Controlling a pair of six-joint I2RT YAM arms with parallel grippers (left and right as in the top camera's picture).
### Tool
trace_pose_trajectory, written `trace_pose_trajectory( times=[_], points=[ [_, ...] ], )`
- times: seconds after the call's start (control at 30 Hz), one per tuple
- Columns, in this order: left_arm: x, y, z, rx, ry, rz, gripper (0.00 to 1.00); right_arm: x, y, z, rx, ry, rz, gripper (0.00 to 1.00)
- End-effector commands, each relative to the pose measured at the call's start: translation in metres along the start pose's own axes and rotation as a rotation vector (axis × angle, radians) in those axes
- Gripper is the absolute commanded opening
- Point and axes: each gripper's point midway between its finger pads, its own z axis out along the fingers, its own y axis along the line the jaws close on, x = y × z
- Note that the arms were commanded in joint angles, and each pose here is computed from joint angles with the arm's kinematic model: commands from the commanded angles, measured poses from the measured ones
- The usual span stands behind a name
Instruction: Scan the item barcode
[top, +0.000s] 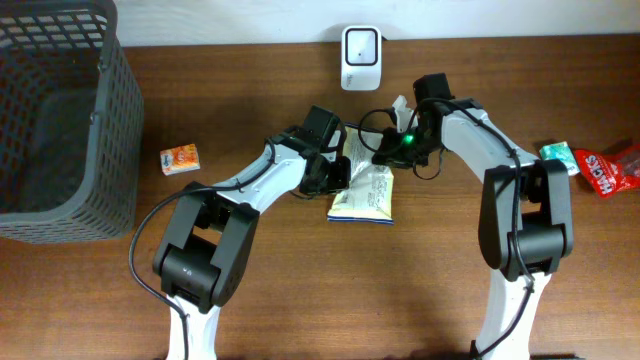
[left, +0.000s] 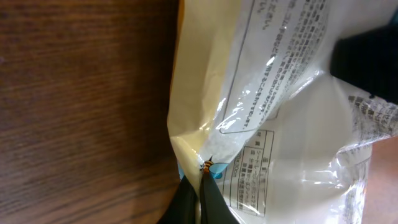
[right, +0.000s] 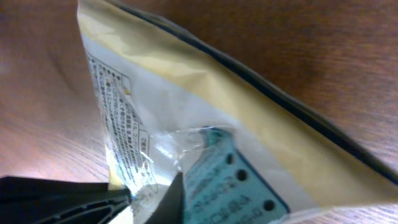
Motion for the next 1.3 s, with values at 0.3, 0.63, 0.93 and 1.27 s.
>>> trace_pose_trajectory(
  times=[0.3, 0.63, 0.93, 1.27],
  points=[
    [-0.037, 0.028, -0.092, -0.186, -0.094, 0.043, 0.99, -0.018, 0.006, -0.125, 0.492, -0.019, -0.039, 0.04],
    [-0.044, 0.085, -0.154, -0.268, -0.142, -0.1, 0.99, 0.018, 0.02, -0.132, 1.062, 0.021, -0.12, 0.04],
    [-0.023, 0.141, -0.182, -0.327, -0.075, -0.26, 0.99, 0.059, 0.024, -0.057, 1.055, 0.212, -0.107, 0.1],
    [-0.014, 0.144, -0.183, -0.335, -0.031, -0.219, 0.99, 0.05, 0.135, -0.046, 0.529, 0.202, -0.171, 0.65]
  ],
)
